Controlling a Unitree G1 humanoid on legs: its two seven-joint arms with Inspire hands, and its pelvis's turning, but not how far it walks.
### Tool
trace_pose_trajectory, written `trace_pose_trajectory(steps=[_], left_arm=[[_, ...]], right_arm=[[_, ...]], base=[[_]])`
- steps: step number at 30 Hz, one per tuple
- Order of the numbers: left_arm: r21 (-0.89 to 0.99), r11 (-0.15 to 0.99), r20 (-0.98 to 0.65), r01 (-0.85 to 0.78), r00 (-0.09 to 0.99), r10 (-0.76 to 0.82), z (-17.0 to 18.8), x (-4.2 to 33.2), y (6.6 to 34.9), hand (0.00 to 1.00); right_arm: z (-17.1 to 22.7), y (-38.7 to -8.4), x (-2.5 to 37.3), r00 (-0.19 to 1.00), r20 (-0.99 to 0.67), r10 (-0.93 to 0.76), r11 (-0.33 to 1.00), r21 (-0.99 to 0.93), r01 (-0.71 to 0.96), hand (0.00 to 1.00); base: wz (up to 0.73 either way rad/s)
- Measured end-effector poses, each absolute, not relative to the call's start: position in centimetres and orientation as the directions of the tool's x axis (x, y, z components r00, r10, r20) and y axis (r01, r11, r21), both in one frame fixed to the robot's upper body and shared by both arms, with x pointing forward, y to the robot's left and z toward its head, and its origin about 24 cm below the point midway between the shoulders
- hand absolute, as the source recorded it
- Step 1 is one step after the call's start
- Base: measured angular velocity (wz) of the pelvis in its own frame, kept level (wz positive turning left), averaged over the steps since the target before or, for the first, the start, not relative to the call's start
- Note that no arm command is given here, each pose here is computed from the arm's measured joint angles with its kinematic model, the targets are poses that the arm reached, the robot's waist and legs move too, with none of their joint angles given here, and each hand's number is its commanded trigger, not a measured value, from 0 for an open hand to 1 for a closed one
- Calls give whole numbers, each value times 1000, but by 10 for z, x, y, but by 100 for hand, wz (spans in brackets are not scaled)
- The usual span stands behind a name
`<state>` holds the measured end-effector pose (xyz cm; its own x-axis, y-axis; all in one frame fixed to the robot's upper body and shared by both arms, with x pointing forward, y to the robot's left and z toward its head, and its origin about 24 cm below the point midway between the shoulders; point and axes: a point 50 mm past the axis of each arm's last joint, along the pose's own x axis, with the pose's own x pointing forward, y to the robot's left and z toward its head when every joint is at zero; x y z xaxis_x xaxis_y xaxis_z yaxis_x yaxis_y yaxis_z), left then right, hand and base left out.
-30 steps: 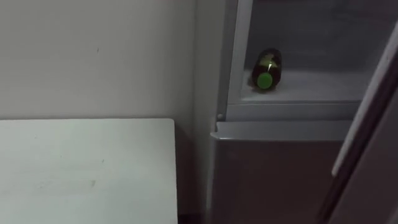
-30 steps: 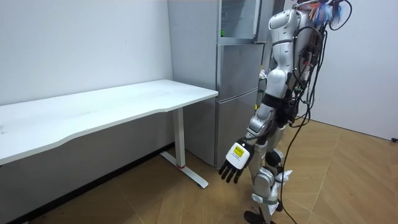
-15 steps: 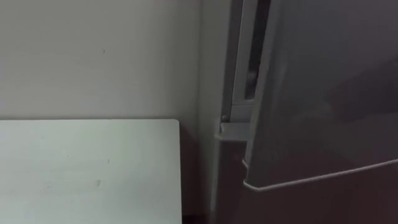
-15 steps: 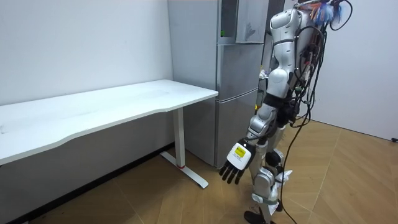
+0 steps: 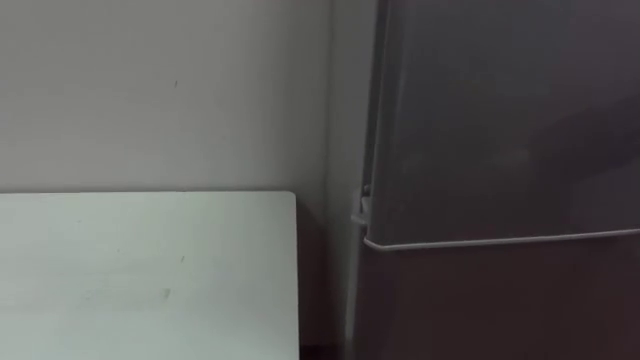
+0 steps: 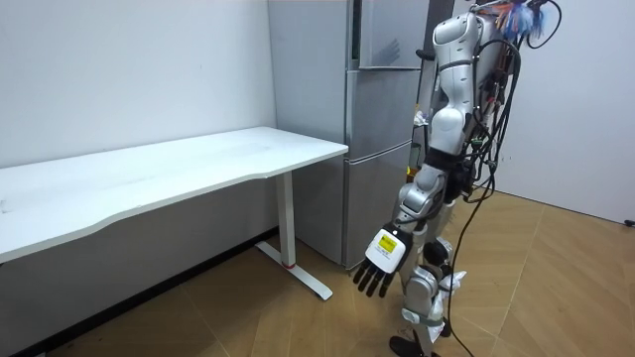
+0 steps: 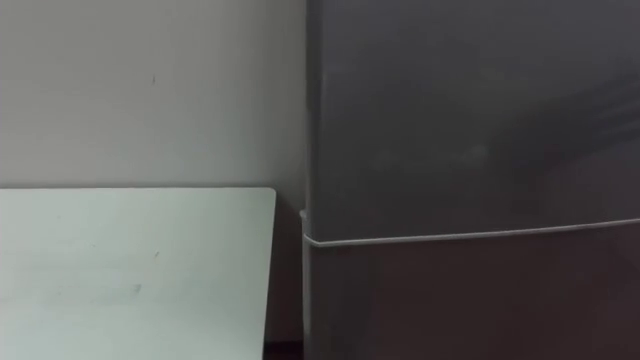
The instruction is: Put the bottle in the upper fridge
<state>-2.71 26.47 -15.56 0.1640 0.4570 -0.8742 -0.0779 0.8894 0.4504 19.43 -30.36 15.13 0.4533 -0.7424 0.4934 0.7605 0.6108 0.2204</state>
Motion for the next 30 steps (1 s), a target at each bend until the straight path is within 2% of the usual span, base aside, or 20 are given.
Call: trace_pose_trajectory(steps=[16, 20, 25, 30], left_arm=[[453, 890, -875, -47, 168, 454, -156, -27, 264, 0], [453, 891, -874, -37, 179, 452, -156, -22, 264, 0], [446, 895, -878, 25, 210, 431, -158, -8, 260, 0], [445, 894, -876, 43, 231, 424, -159, 0, 259, 0]], right_arm=[[151, -301, 196, 484, 500, -718, 640, 202, 742, 0], [146, -288, 204, 541, 489, -684, 687, 183, 703, 0], [139, -260, 220, 666, 501, -553, 798, 87, 597, 0], [133, -252, 230, 693, 482, -537, 815, 82, 574, 0]], base=[[0], [0], [3], [-7]])
